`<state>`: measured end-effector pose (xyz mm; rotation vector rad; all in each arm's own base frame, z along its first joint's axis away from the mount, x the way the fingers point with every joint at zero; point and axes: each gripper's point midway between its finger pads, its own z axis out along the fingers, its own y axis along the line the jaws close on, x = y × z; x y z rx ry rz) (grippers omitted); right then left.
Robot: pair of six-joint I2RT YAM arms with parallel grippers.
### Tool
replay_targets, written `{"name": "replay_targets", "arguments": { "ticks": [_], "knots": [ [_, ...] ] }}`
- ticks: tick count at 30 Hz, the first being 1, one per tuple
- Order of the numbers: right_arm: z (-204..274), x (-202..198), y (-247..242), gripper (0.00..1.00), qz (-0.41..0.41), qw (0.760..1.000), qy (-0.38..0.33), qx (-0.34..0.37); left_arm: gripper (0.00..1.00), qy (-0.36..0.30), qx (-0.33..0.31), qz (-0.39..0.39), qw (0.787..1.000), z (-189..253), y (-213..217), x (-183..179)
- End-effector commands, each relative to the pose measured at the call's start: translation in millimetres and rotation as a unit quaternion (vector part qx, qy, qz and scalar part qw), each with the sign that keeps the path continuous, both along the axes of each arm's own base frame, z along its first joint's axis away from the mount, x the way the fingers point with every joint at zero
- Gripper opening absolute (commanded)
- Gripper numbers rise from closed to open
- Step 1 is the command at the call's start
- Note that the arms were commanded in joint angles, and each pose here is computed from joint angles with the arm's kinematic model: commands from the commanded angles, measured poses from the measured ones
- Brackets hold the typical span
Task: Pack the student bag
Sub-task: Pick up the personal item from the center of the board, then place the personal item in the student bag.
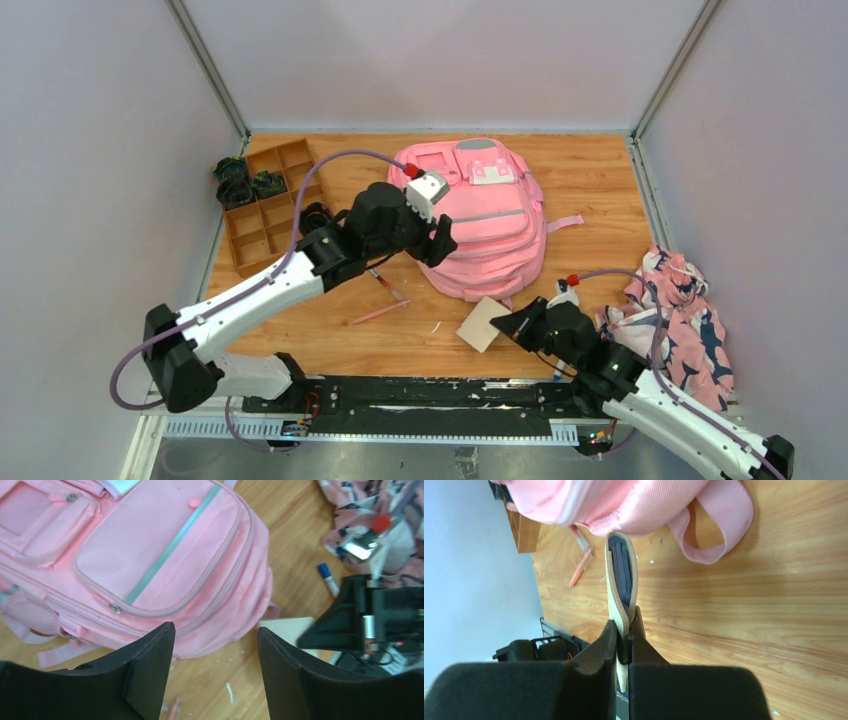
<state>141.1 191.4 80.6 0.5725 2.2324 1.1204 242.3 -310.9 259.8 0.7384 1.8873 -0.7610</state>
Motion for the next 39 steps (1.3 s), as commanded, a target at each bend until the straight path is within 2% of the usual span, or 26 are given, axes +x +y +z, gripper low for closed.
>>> {"name": "replay_targets", "arguments": {
  "ticks": [1,3,7,11,18,24,28,30,33,34,39],
  "knots": [
    [27.2,18.0,-39.1,0.00,-0.072,0.993,-0.062,-0.067,0.68,-0.055,0.118,-0.001,0.991,-19.5,-9.8,17.0],
    [42.1,22.5,-49.6,0.00,-0.087,0.989,-0.077,-0.093,0.68,-0.078,0.161,-0.026,0.983,-26.3,-23.2,16.8],
    [61.1,29.1,-63.9,0.00,-0.093,0.979,-0.091,-0.157,0.67,-0.096,0.184,-0.058,0.976,-37.7,-45.5,16.5],
    [74.8,35.3,-73.5,0.00,-0.108,0.971,-0.102,-0.188,0.64,-0.101,0.231,-0.066,0.965,-58.0,-61.0,22.6],
    [92.7,39.2,-88.8,0.00,-0.137,0.963,-0.132,-0.193,0.57,-0.065,0.250,-0.067,0.964,-90.4,-81.1,31.1],
    [86.2,34.3,-94.9,0.00,-0.143,0.963,-0.121,-0.193,0.46,-0.052,0.272,-0.039,0.960,-108.4,-84.5,43.3],
    [81.9,31.2,-98.1,0.00,-0.151,0.965,-0.114,-0.184,0.44,-0.054,0.275,-0.027,0.959,-110.5,-83.5,47.3],
    [82.0,30.8,-99.6,0.00,-0.155,0.965,-0.115,-0.179,0.39,-0.061,0.282,-0.006,0.957,-110.3,-78.9,53.4],
    [81.8,30.7,-100.9,0.00,-0.158,0.964,-0.116,-0.179,0.06,-0.081,0.302,0.043,0.949,-110.1,-67.0,68.4],
    [80.2,30.7,-100.9,0.00,-0.159,0.964,-0.114,-0.180,0.00,-0.085,0.307,0.055,0.946,-108.9,-63.6,72.2],
    [74.5,29.8,-93.1,0.00,-0.147,0.969,-0.103,-0.172,0.00,-0.096,0.286,0.078,0.950,-80.2,-57.2,76.1]
  ]
}}
